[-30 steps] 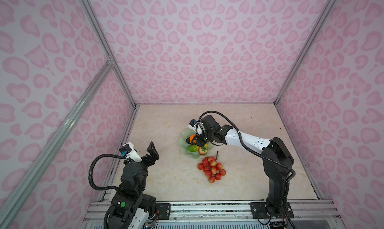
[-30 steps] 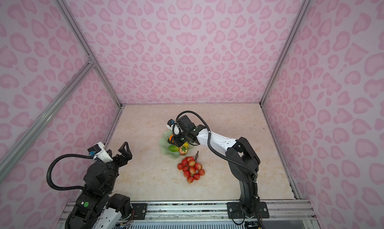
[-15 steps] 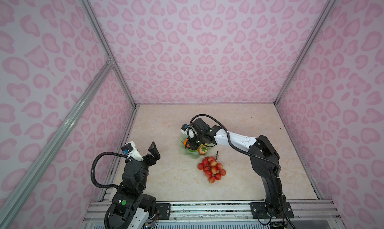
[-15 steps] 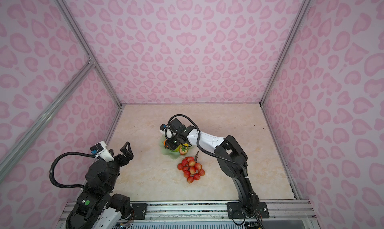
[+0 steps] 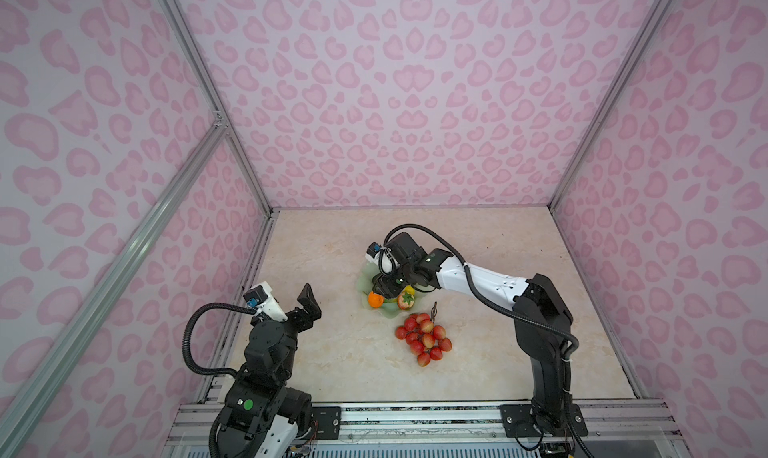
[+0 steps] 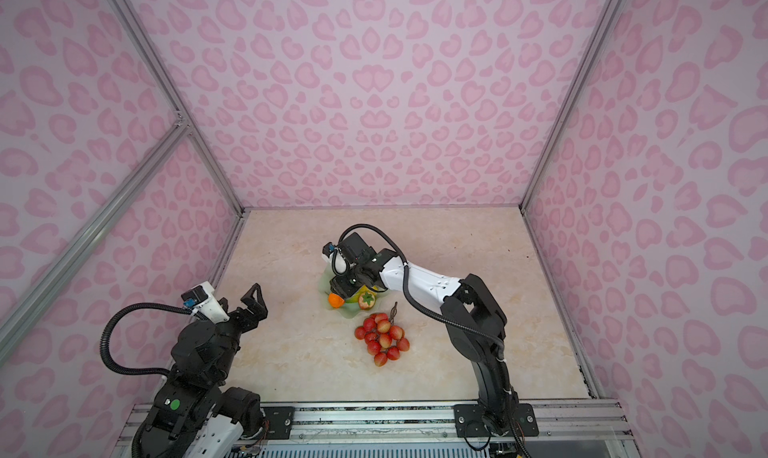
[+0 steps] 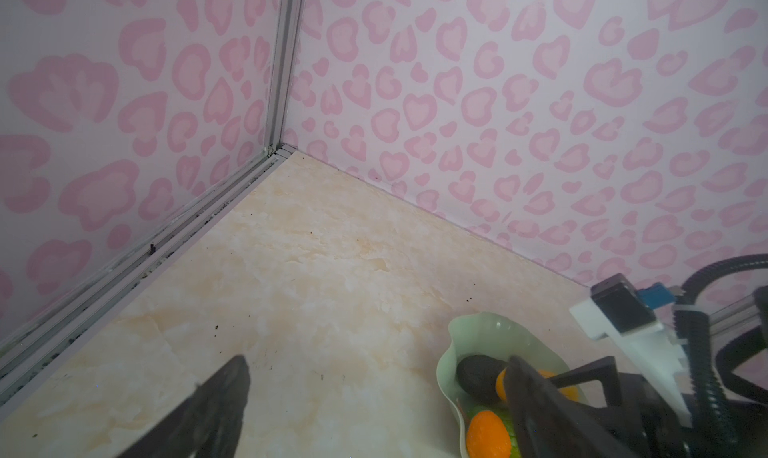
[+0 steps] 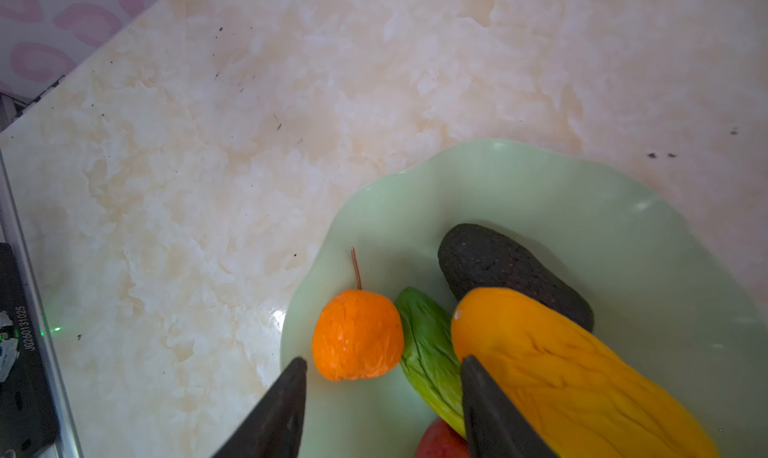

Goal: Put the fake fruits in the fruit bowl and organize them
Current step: 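Carry the orange with the right gripper into the bowl and release, then grasp the lychee bunch by its stem with the right gripper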

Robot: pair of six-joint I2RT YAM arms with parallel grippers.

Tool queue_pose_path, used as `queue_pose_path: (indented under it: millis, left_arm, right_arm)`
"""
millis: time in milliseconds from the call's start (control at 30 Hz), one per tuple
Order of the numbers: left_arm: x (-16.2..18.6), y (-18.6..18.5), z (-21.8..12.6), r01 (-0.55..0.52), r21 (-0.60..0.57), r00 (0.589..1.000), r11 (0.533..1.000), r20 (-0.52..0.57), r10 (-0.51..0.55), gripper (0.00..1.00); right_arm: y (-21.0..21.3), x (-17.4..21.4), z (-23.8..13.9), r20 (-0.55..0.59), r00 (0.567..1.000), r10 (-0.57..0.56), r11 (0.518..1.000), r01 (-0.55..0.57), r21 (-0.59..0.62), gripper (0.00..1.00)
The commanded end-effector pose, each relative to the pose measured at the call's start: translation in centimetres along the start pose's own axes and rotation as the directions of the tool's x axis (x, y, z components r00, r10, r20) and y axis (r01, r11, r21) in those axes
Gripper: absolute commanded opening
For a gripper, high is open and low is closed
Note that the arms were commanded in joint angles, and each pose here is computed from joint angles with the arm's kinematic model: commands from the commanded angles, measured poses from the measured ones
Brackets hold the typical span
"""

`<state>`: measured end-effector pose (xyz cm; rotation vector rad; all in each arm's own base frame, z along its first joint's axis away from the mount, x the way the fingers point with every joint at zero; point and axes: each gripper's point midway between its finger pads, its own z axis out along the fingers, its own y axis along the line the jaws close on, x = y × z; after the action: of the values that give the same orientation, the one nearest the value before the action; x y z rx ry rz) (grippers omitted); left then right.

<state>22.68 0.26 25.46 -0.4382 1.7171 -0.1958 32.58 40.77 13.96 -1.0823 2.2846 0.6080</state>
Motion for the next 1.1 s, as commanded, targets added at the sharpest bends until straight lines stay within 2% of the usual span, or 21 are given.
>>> queue_pose_path:
  millis: [0,100,167,233,300,400,600,833,967,1067]
  left_arm:
    - [-0.5,-0.5,0.1,0.006,0.026,1.000,1.000,0.019,-0.007,0.97]
    - [-0.2,-0.8,0.3,0.010,0.038,1.000,0.999,0.010,-0.010,0.96]
    - [0.0,-1.1,0.5,0.010,0.051,1.000,0.999,0.004,-0.010,0.97]
    - [0.1,-1.3,0.7,0.007,0.063,1.000,0.998,-0.004,-0.006,0.96]
    - [0.1,-1.6,0.9,0.004,0.071,1.000,0.997,-0.009,-0.004,0.96]
    - [0.3,-1.9,1.2,0.000,0.074,1.000,0.997,-0.020,0.001,0.96]
    - [0.5,-2.3,1.6,0.003,0.088,0.999,0.996,-0.039,0.000,0.96]
    - [0.7,-2.4,1.6,0.011,0.093,0.999,0.996,-0.045,-0.006,0.97]
    - [0.8,-2.3,1.6,0.008,0.092,0.999,0.996,-0.047,-0.004,0.96]
    - [0.8,-2.4,1.6,0.007,0.093,0.999,0.996,-0.047,-0.002,0.97]
  right_arm:
    - [-0.2,-1.9,-3.5,0.115,0.993,0.038,0.998,-0.043,0.043,0.60]
    - [-2.1,-0.4,-6.7,0.187,0.969,0.161,0.981,-0.178,0.079,0.59]
    - [-3.9,1.2,-8.5,0.234,0.927,0.292,0.950,-0.310,0.042,0.57]
    - [-6.0,3.6,-9.8,0.277,0.849,0.451,0.885,-0.465,-0.015,0.57]
    - [-7.5,6.3,-10.4,0.293,0.779,0.555,0.824,-0.564,-0.063,0.57]
    - [-8.6,10.0,-9.8,0.265,0.712,0.650,0.750,-0.657,-0.074,0.55]
    - [-9.1,12.7,-7.9,0.231,0.604,0.763,0.640,-0.756,-0.135,0.50]
    - [-8.8,13.4,-5.1,0.180,0.512,0.840,0.542,-0.808,-0.230,0.44]
    - [-8.5,13.9,-4.0,0.160,0.485,0.860,0.510,-0.823,-0.250,0.43]
    - [-8.2,14.1,-3.6,0.153,0.480,0.864,0.504,-0.827,-0.251,0.37]
